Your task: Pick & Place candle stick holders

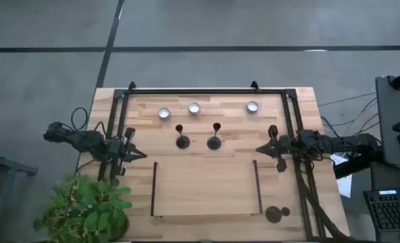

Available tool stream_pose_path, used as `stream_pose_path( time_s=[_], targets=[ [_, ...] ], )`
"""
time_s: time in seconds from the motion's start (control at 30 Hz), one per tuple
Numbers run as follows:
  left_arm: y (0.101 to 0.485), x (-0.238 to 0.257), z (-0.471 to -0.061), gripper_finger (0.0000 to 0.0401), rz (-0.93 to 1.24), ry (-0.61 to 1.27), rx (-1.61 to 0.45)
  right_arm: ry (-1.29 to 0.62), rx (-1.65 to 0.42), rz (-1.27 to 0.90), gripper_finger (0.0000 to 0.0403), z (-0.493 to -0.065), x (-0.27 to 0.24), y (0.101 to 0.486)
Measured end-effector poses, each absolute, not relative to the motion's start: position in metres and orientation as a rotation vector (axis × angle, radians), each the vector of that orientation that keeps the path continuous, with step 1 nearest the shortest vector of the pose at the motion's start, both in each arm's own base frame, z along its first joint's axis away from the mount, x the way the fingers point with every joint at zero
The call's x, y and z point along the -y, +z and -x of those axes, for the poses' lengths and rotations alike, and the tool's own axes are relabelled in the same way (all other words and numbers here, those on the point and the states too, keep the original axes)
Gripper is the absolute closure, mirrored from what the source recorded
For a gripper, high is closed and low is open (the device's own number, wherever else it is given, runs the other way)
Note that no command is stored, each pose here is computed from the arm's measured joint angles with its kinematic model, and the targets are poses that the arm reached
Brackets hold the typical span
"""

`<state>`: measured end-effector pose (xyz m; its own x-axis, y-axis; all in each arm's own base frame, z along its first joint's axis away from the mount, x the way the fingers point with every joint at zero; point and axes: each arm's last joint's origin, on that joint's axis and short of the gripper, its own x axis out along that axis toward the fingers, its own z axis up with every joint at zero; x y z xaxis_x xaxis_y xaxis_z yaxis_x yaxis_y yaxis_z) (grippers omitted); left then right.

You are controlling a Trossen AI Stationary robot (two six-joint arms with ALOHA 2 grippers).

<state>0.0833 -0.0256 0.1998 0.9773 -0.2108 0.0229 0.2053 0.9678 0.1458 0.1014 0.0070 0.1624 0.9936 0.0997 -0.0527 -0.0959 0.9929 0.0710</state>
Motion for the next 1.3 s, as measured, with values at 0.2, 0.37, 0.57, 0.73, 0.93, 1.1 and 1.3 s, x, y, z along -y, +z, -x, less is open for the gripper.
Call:
stream_pose_path(
  time_s=[0.2, 0.37, 0.57, 0.73, 0.93, 1.1, 1.3],
  targets=[
    [0.1998, 0.0256, -0.0833, 0.0389, -0.143, -0.21, 0.039, 0.098, -0.056, -0.069, 0.0394, -0.1014, -0.007, 0.1624],
    [0.2, 0.0256, -0.0832, 0.0389, -0.144, -0.211, 0.039, 0.098, -0.057, -0.07, 0.0394, -0.1014, -0.007, 0.1623],
    [0.1998, 0.0256, -0.0833, 0.0389, -0.143, -0.211, 0.038, 0.098, -0.056, -0.069, 0.0394, -0.1014, -0.007, 0.1624],
    [0.1998, 0.0256, -0.0833, 0.0389, -0.144, -0.21, 0.038, 0.098, -0.056, -0.068, 0.0394, -0.1014, -0.007, 0.1625],
    [0.1999, 0.0256, -0.0832, 0.0389, -0.144, -0.21, 0.039, 0.098, -0.056, -0.069, 0.0394, -0.1014, -0.007, 0.1624],
    [0.1998, 0.0256, -0.0833, 0.0389, -0.144, -0.211, 0.039, 0.098, -0.056, -0.069, 0.0394, -0.1014, -0.007, 0.1624],
    [0.1998, 0.0256, -0.0833, 0.0389, -0.144, -0.21, 0.039, 0.095, -0.045, -0.068, 0.0394, -0.1015, -0.0067, 0.1634]
  ],
)
